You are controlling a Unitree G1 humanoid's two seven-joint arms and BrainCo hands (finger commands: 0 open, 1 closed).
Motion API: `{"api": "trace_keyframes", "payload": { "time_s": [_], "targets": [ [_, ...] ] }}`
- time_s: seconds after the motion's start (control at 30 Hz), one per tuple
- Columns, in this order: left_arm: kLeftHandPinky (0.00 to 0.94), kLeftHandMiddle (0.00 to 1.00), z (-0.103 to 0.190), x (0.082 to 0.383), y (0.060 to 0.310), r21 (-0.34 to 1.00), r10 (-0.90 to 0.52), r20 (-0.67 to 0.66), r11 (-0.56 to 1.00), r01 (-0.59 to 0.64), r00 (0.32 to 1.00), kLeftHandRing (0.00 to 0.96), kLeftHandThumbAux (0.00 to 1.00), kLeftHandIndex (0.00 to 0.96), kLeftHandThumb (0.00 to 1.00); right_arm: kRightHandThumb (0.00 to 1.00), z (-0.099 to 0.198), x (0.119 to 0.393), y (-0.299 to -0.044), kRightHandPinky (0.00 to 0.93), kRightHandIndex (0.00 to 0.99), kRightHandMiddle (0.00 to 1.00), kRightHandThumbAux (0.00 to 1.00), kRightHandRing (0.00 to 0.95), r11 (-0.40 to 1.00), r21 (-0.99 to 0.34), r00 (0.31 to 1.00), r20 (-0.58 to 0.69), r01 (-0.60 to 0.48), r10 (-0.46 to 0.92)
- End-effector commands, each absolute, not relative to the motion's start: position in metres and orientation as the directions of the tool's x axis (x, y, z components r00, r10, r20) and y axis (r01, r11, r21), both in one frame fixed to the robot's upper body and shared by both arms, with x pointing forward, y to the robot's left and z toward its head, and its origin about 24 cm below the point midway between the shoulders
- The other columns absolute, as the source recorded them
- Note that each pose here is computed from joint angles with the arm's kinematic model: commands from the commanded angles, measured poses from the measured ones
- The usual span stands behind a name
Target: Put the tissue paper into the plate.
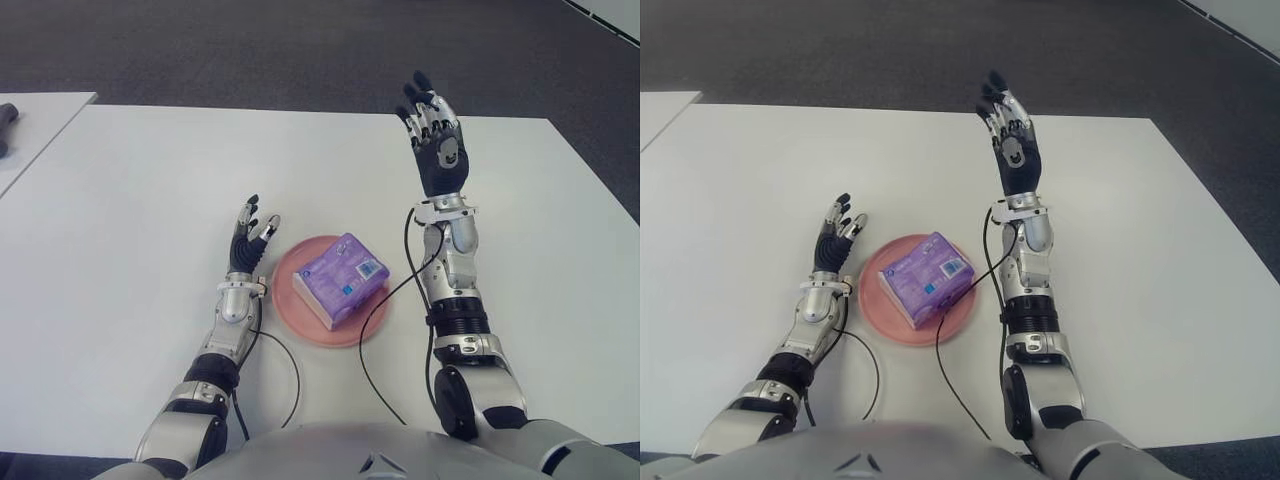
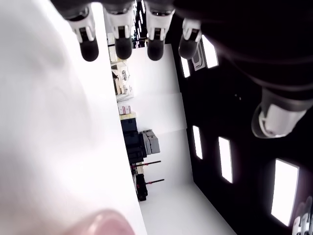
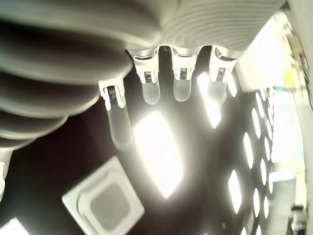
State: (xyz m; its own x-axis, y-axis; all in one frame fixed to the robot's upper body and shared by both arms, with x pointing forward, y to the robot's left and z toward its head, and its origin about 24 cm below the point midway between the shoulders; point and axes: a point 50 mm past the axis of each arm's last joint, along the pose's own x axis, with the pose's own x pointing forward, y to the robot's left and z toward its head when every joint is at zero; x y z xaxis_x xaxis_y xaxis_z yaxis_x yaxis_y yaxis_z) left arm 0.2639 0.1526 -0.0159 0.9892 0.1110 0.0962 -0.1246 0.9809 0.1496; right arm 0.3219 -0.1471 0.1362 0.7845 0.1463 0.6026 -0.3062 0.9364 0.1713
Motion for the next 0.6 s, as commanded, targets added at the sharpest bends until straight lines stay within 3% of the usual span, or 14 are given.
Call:
{"api": "trace_keyframes", "payload": {
  "time_s": [0.03,0.27,0.6],
  "targets": [
    [0.0,0.0,-0.023,0.258,0.153,0.157,0.122,0.064,0.979,-0.131,0.99,0.0,0.449,0.0,0.0,0.091,0.107,0.321,-0.154,0.0,0.177,0.001,0.467,0.0,0.945,0.252,0.859,0.508,-0.21,0.056],
    [0.0,0.0,-0.024,0.256,0.153,0.162,0.122,0.058,0.978,-0.13,0.991,0.0,0.458,0.0,0.0,0.095,0.079,0.316,-0.153,0.0,0.263,0.0,0.516,0.0,0.946,0.295,0.903,0.429,-0.137,-0.004],
    [0.0,0.0,-0.025,0.256,0.154,0.172,0.123,0.055,0.976,-0.131,0.991,0.0,0.446,0.0,0.0,0.097,0.077,0.315,-0.153,0.0,0.275,0.0,0.526,0.0,0.948,0.292,0.902,0.432,-0.129,-0.011]
  ]
}}
